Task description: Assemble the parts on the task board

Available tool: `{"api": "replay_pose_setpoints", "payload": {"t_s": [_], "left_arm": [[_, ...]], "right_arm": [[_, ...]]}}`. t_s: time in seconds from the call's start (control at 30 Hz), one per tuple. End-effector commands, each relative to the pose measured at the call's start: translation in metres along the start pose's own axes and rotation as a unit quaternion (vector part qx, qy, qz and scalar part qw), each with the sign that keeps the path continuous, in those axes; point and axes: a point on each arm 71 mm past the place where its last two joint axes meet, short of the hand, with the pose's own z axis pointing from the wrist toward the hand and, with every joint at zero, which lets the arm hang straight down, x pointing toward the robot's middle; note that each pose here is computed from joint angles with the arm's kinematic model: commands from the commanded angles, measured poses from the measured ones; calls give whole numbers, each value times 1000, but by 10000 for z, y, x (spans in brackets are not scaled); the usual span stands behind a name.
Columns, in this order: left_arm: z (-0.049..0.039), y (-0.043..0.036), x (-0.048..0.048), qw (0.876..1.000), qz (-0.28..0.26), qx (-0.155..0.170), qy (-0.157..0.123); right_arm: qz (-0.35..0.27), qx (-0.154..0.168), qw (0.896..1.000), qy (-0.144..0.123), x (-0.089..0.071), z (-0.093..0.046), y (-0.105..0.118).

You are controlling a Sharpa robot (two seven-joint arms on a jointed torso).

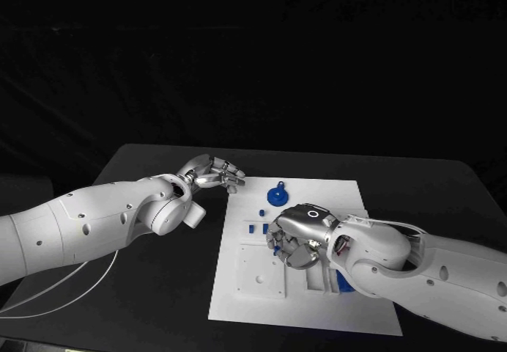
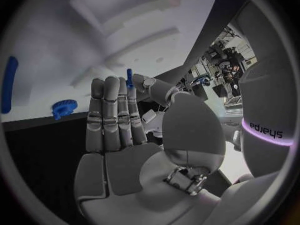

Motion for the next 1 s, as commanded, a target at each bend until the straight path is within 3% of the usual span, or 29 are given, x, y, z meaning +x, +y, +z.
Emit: {"api": "replay_pose_setpoints", "payload": {"t_s": [0.03,0.3,1.0], "left_arm": [[4,-19,1,1000,1,7,-1],[4,-13,-4,1000,1,6,1],[-2,1,-29,1000,1,3,-1]], "right_arm": [[-17,-3,1000,9,25,4,27],[-11,-4,1000,19,114,-12,58],[-11,-9,1000,23,125,-19,93]]}}
